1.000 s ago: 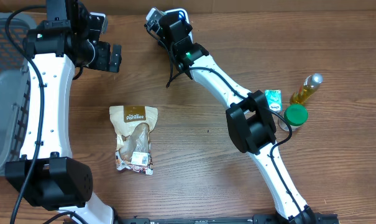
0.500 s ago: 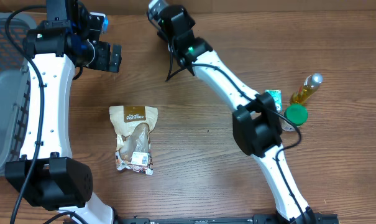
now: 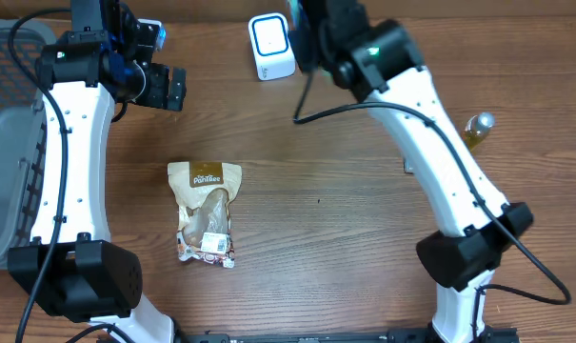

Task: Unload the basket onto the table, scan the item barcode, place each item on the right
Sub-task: 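Hold the teal packet's barcode against the white scanner, then move the teal packet right, lower it beside the green jar, release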

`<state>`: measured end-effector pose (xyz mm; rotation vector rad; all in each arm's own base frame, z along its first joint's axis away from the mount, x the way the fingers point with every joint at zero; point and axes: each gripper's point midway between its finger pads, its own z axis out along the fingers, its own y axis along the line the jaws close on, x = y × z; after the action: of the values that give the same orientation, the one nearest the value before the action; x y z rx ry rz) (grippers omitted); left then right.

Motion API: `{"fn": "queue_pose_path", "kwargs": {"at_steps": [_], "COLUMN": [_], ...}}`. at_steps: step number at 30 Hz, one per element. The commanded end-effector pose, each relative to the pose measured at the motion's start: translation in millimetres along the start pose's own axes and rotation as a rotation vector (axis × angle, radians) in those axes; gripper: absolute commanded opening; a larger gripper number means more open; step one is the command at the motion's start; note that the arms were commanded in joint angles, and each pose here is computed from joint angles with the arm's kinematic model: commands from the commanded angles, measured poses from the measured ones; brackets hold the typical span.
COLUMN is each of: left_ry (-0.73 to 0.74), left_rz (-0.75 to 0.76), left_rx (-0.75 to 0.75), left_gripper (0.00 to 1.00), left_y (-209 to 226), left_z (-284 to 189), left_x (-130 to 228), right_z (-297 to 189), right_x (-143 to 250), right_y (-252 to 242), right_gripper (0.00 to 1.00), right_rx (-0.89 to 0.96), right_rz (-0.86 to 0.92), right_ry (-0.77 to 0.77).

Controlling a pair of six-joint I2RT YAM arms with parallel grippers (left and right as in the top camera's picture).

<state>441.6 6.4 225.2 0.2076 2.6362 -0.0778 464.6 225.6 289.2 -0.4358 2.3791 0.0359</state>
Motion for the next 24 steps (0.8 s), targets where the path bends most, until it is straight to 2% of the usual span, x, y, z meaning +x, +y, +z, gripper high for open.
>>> {"fn": "queue_pose_path", "kwargs": {"at_steps": [1,6,11,16,24], "left_ry": [0.000,0.000,0.000,0.000,0.000], "left_rz": [-0.018,-0.018,-0.018,-0.018,-0.018], "left_rx": [-0.008,-0.008,-0.008,-0.008,-0.008], "left_gripper": [1.00,1.00,1.00,1.00,1.00], "left_y": [4,4,4,4,4], "left_z": [1,1,1,1,1], "left_x": [-1,-1,-1,-1,-1], "right_z": [9,9,25,42,61], "right_x": [45,122,176,224,278], "right_y": [11,2,-7,-15,-22], "right_gripper": [0.04,0.04,0.04,0.04,0.04], "right_rx": [-0.137,-0.140,-0.096,-0.055,-0.016], "right_rz": [0.236,0.285,0.297,0.307,0.306], "right_ry": [0.214,0.548,0.730,0.860,0.962]}}
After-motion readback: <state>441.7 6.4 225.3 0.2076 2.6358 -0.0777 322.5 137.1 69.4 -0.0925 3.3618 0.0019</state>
